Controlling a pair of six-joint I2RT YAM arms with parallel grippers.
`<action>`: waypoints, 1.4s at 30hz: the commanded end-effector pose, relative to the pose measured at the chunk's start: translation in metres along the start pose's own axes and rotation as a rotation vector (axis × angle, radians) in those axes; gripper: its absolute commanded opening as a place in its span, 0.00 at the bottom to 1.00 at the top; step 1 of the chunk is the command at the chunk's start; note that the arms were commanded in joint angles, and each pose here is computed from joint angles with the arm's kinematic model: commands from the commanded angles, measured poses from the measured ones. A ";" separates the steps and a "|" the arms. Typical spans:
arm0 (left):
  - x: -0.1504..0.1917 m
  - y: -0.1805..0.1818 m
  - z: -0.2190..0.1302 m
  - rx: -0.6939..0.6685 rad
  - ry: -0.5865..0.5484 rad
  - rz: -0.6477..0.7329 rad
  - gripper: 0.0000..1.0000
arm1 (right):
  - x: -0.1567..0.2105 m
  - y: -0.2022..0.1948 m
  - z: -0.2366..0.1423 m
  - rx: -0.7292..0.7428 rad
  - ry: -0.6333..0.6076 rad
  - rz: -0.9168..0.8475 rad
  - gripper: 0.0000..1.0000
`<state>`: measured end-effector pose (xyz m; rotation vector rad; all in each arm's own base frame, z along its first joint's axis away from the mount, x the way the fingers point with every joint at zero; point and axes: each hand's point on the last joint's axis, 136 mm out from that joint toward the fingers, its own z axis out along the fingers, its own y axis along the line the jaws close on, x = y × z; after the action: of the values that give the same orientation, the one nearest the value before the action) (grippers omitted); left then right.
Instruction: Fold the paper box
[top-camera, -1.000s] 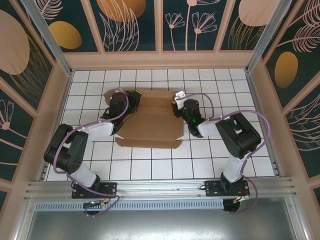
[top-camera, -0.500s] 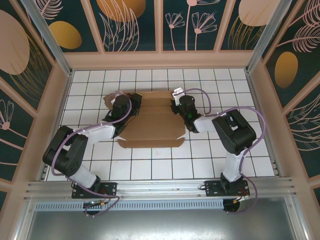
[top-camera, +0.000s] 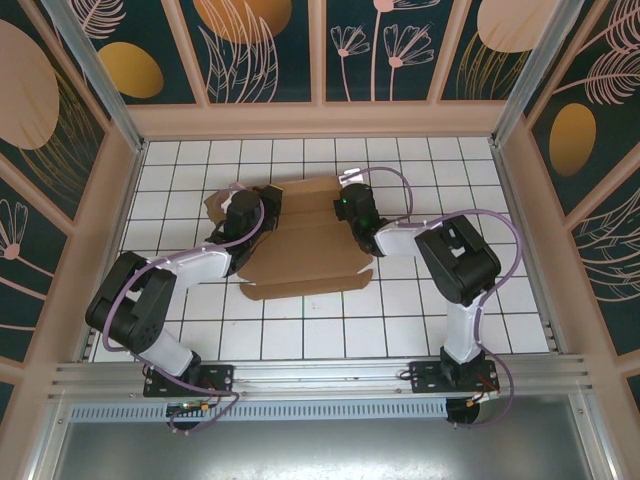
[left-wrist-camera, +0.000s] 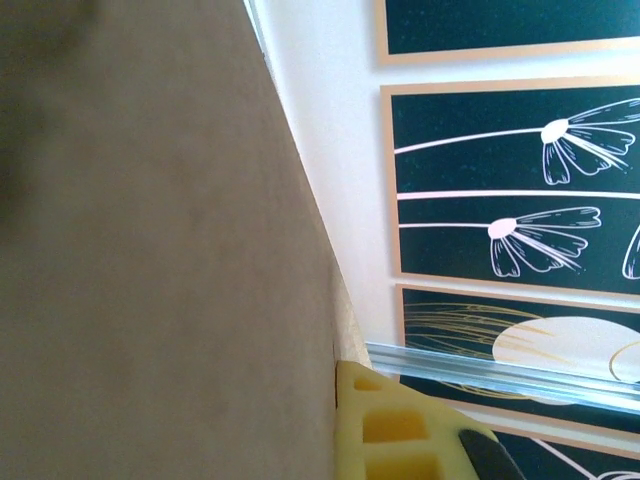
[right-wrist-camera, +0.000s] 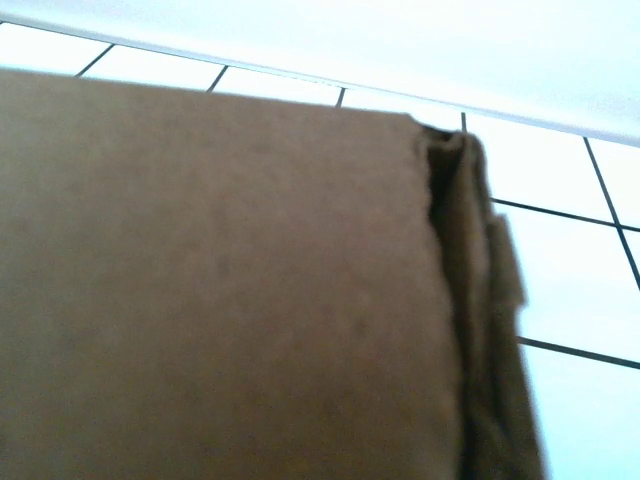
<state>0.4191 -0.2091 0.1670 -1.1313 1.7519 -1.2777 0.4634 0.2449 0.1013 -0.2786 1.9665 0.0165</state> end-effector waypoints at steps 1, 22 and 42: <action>0.026 0.055 -0.007 -0.183 0.097 0.014 0.00 | 0.027 -0.015 0.004 0.190 0.080 -0.068 0.13; 0.033 0.075 -0.008 -0.197 0.127 0.011 0.00 | 0.029 0.013 -0.003 -0.094 0.032 0.047 0.00; 0.029 0.043 -0.030 -0.142 0.144 0.213 0.65 | 0.021 -0.034 -0.020 0.000 -0.005 0.041 0.00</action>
<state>0.3874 -0.2213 0.1456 -0.9834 1.9331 -1.2176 0.4498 0.2218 0.1008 -0.2526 1.9399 0.0751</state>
